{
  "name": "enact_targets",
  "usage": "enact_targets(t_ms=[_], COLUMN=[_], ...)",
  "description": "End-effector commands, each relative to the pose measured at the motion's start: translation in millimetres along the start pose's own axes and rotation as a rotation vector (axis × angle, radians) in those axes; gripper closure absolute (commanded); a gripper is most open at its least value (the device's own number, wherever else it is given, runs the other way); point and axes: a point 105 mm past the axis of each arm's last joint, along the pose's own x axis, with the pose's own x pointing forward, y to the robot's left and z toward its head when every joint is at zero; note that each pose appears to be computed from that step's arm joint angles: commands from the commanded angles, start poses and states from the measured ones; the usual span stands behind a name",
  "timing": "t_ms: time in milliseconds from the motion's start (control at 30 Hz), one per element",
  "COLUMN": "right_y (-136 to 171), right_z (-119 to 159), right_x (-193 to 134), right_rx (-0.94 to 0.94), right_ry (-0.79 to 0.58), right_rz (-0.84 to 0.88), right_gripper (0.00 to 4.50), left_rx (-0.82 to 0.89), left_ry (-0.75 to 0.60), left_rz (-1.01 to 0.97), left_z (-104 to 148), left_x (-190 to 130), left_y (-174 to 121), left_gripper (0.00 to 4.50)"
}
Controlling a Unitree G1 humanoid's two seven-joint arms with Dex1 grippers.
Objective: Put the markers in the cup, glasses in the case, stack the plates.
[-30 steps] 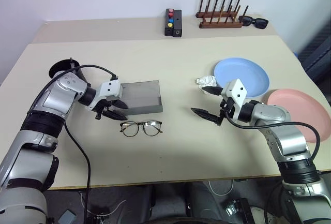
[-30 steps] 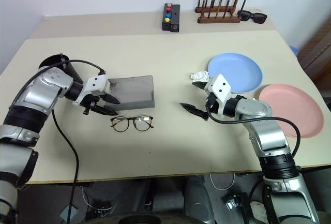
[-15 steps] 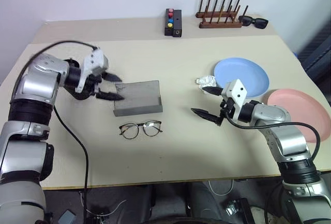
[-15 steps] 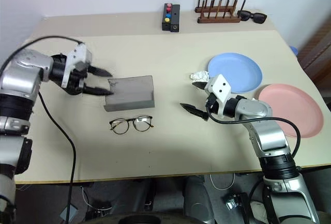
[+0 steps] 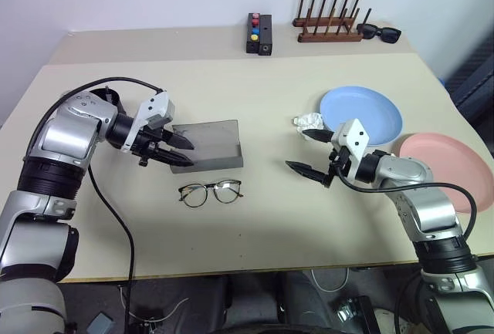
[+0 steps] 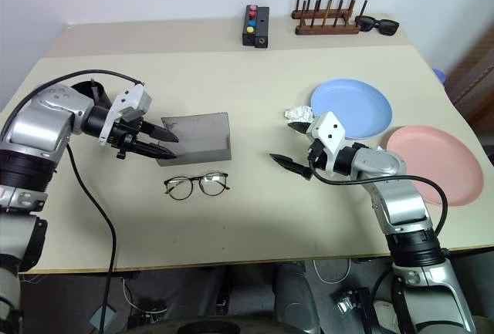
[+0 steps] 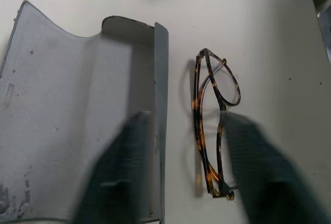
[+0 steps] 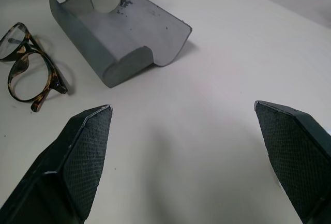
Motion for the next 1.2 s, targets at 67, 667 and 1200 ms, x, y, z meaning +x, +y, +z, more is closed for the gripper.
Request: enact_targets(t_ms=[67,667,1200], right_y=[-2,-1,1], right_z=[7,5,4], right_x=[0,2,-1], right_rx=[-0.032,-0.03,-0.026], right_ry=[-0.031,-0.036,-0.034], right_rz=[-0.011,-0.008,-0.016], right_gripper=[0.0,0.0,0.0], left_rx=[0.029,0.085,0.113], left_ry=[0.007,0.13,0.131], left_rz=[-0.015,-0.18,-0.21], left_z=[5,-10,-7], left_x=[-3,27,47], left_y=[-4,-26,-19], left_gripper=[3.98,3.98,3.98])
